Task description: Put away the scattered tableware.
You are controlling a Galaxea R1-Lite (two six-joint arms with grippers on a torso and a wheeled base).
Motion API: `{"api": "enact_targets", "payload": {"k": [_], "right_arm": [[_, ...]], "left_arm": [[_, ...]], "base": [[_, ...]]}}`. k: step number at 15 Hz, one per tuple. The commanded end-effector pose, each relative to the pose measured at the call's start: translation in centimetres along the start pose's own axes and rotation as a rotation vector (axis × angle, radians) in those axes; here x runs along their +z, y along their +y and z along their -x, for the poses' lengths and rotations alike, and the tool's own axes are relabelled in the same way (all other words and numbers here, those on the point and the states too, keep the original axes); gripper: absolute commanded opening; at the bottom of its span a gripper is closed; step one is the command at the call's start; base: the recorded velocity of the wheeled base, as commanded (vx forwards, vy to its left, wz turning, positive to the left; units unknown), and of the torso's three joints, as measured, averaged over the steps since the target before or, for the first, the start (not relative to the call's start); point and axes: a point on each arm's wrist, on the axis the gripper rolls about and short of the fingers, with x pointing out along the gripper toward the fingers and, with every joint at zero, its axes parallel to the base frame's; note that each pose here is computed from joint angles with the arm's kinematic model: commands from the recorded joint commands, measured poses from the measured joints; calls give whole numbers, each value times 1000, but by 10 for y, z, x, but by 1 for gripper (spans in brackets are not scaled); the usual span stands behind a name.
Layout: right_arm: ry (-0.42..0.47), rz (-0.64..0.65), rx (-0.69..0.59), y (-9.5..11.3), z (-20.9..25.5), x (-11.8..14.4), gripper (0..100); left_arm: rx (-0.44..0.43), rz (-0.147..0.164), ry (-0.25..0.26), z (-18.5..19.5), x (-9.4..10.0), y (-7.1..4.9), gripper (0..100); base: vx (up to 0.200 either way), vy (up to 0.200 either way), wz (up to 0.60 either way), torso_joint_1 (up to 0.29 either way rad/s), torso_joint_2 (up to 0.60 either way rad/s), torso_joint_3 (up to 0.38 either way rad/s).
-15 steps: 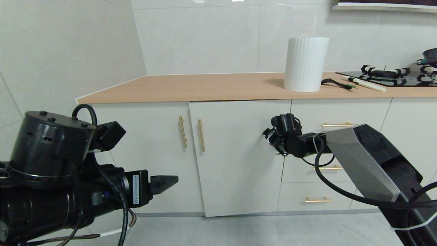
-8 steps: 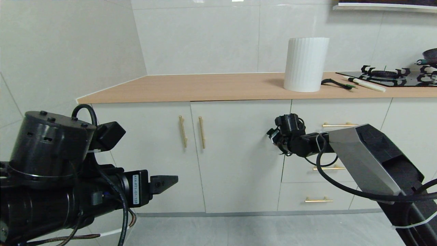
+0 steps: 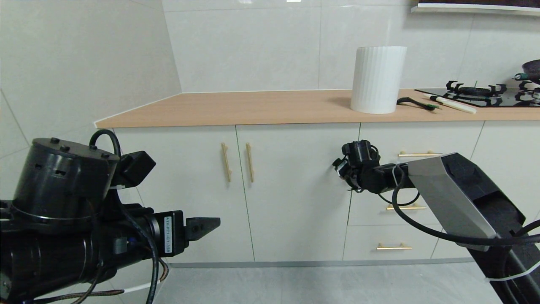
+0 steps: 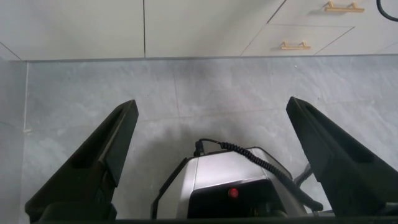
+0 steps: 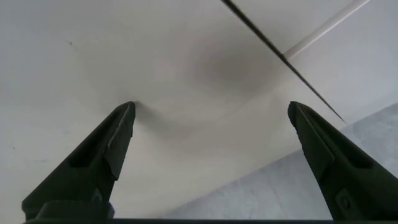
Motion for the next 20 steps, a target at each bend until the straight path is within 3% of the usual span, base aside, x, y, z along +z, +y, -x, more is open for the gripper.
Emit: {"api": "enact_targets", "payload": {"k": [1, 2, 5, 8, 10, 11, 12, 13, 15, 17, 20], "right_arm": [[-6, 0, 46, 27, 34, 14, 100], [0, 13, 40, 33, 56, 19, 100], [-13, 114, 70, 41, 161, 53, 100], [-87, 275, 132, 24, 272, 89, 100], [-153, 341, 185, -8, 351, 103, 100], [-166, 357, 199, -19, 369, 104, 100], [-206, 412, 229, -51, 411, 101, 100], [-265, 488, 256, -83, 447, 97, 100], [-403, 582, 335, -126, 500, 93, 100], [-590, 665, 243, -165, 531, 82, 100], [-721, 701, 146, -212, 558, 51, 100]], "left_arm": [[-3, 0, -8, 2, 1, 0, 100], [-5, -1, -13, 4, 1, 0, 100], [-51, 8, -105, 33, 5, 4, 100], [-64, -25, -164, 57, -4, 15, 100], [-16, -15, -214, 72, -19, 28, 100], [0, -10, -234, 76, -22, 31, 100], [21, 1, -291, 90, -30, 40, 100], [26, -13, -339, 103, -40, 48, 100], [82, -19, -398, 116, -62, 67, 100], [134, -48, -472, 128, -90, 84, 100], [206, -112, -627, 150, -120, 97, 100]], "base": [[0, 0, 0, 0, 0, 0], [0, 0, 0, 0, 0, 0], [0, 0, 0, 0, 0, 0], [0, 0, 0, 0, 0, 0], [0, 0, 0, 0, 0, 0], [0, 0, 0, 0, 0, 0], [0, 0, 0, 0, 0, 0], [0, 0, 0, 0, 0, 0], [0, 0, 0, 0, 0, 0], [0, 0, 0, 0, 0, 0], [0, 0, 0, 0, 0, 0]]}}
